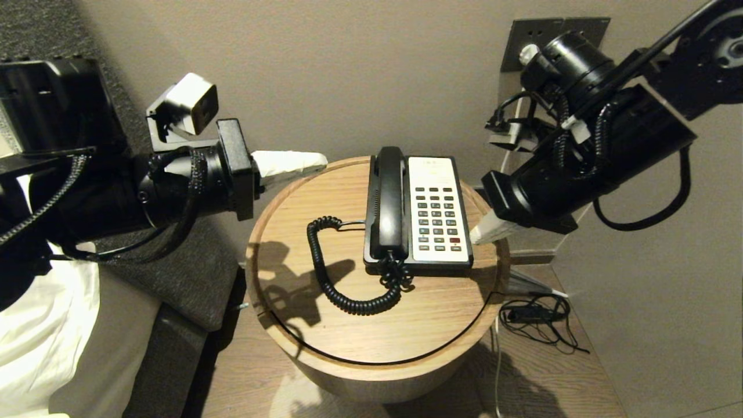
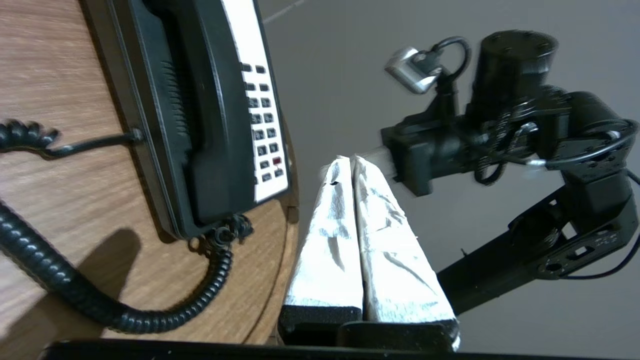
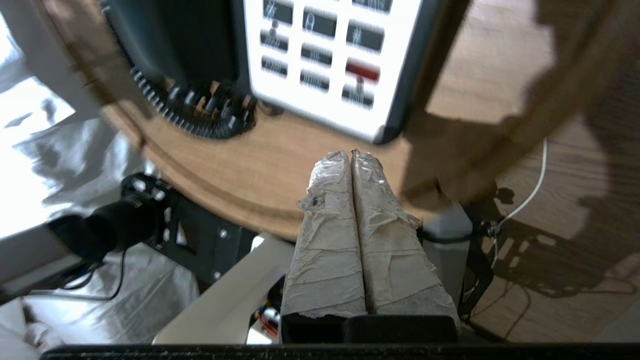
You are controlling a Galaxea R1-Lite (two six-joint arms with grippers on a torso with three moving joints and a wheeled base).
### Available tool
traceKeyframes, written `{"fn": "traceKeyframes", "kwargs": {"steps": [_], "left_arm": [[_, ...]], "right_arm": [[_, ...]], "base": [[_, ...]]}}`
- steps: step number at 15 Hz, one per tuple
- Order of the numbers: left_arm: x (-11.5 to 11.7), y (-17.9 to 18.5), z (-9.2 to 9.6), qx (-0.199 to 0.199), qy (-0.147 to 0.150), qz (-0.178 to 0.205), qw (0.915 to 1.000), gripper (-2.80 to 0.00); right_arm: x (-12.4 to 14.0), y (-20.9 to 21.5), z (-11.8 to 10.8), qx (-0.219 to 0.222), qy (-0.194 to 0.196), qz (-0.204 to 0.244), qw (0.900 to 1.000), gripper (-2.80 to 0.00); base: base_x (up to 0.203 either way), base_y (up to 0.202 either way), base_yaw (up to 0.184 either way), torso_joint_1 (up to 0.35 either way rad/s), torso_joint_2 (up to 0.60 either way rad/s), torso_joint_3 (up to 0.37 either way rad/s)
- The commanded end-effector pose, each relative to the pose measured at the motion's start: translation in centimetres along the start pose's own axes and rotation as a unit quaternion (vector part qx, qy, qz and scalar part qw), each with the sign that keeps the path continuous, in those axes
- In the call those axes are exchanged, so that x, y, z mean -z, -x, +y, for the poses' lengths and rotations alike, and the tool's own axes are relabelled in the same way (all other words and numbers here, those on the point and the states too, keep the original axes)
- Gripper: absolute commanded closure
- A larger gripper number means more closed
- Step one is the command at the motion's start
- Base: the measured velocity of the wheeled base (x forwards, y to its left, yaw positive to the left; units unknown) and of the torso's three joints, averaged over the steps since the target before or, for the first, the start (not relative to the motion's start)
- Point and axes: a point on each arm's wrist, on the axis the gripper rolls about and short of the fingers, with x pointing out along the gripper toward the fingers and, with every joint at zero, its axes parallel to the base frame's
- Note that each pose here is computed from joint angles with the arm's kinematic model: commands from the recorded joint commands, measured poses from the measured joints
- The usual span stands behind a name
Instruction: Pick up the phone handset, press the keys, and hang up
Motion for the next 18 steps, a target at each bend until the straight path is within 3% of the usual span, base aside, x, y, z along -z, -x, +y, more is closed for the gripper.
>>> {"fn": "traceKeyframes", "kwargs": {"steps": [1,6,12,15,18], "left_arm": [[0.1,0.4,-0.6,0.008,-0.003,-0.002,1.0000,0.00],[0.8,2.0,-2.0,0.017,-0.016,-0.007,0.9997,0.00],[4.6,9.2,-5.3,-0.009,-0.021,-0.028,0.9993,0.00],[7.5,14.0,-6.6,-0.070,-0.065,-0.047,0.9943,0.00],[11.8,18.7,-6.6,-0.160,-0.133,-0.061,0.9761,0.00]], "right_arm": [[0.8,2.3,0.2,-0.009,0.003,-0.017,1.000,0.00],[2.9,5.5,-0.6,-0.002,-0.005,-0.034,0.999,0.00],[9.9,12.0,-4.0,0.064,-0.037,-0.105,0.992,0.00],[14.6,14.3,-5.5,0.077,-0.061,-0.130,0.987,0.00],[17.9,16.2,-6.2,0.081,-0.095,-0.171,0.977,0.00]], "base": [[0.000,0.000,0.000,0.000,0.00,0.000],[0.000,0.000,0.000,0.000,0.00,0.000],[0.000,0.000,0.000,0.000,0.00,0.000],[0.000,0.000,0.000,0.000,0.00,0.000],[0.000,0.000,0.000,0.000,0.00,0.000]]}}
